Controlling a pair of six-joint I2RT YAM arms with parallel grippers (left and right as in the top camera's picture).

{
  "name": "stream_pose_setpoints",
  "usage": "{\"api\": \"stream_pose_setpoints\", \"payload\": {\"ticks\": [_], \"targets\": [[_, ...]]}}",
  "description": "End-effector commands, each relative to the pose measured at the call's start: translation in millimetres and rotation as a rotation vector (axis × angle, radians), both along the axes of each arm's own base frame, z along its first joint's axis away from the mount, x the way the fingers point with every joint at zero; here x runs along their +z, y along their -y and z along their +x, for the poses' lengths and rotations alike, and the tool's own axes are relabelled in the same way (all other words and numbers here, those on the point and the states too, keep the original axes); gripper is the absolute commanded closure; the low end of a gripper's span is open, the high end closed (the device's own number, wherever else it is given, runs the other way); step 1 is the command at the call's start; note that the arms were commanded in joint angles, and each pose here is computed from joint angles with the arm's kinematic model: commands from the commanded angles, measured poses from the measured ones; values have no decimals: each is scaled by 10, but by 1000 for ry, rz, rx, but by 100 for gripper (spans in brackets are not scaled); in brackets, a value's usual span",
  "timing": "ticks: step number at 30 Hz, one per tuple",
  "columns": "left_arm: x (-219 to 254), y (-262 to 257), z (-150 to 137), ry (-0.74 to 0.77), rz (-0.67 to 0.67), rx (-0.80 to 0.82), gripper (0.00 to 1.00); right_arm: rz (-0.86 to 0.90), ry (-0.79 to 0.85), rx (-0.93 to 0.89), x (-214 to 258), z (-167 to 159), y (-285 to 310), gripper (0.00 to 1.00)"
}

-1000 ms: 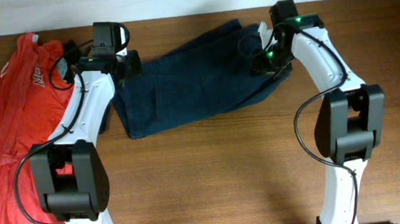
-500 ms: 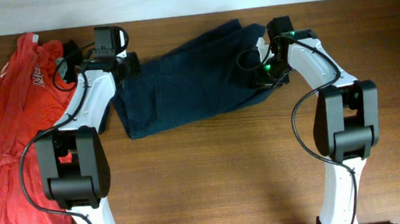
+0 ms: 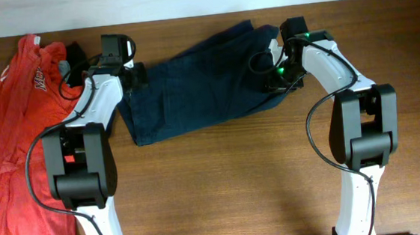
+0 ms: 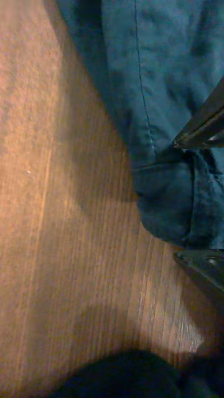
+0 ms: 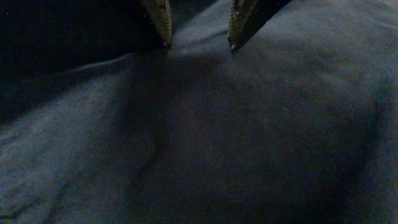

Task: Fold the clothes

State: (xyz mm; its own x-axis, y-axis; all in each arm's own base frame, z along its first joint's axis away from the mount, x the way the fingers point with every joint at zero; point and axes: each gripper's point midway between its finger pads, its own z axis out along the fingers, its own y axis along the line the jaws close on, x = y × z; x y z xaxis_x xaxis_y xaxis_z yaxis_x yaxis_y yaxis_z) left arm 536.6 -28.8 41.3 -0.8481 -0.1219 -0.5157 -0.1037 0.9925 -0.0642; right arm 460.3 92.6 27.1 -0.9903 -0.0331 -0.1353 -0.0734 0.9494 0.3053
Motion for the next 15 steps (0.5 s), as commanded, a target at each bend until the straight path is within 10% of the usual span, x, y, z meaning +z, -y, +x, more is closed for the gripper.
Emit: {"api": "stream_pose_setpoints", "payload": {"ticks": [1, 6, 15], "targets": [[-113, 11, 3, -15, -9, -10, 48, 9, -13, -1, -31, -32, -30, 65], [-95, 45, 31, -1, -25, -19, 56, 9, -13, -1, -31, -32, -30, 65], [-137, 57, -43, -36, -33, -24, 100, 8, -14, -1, -31, -34, -29, 65]]}}
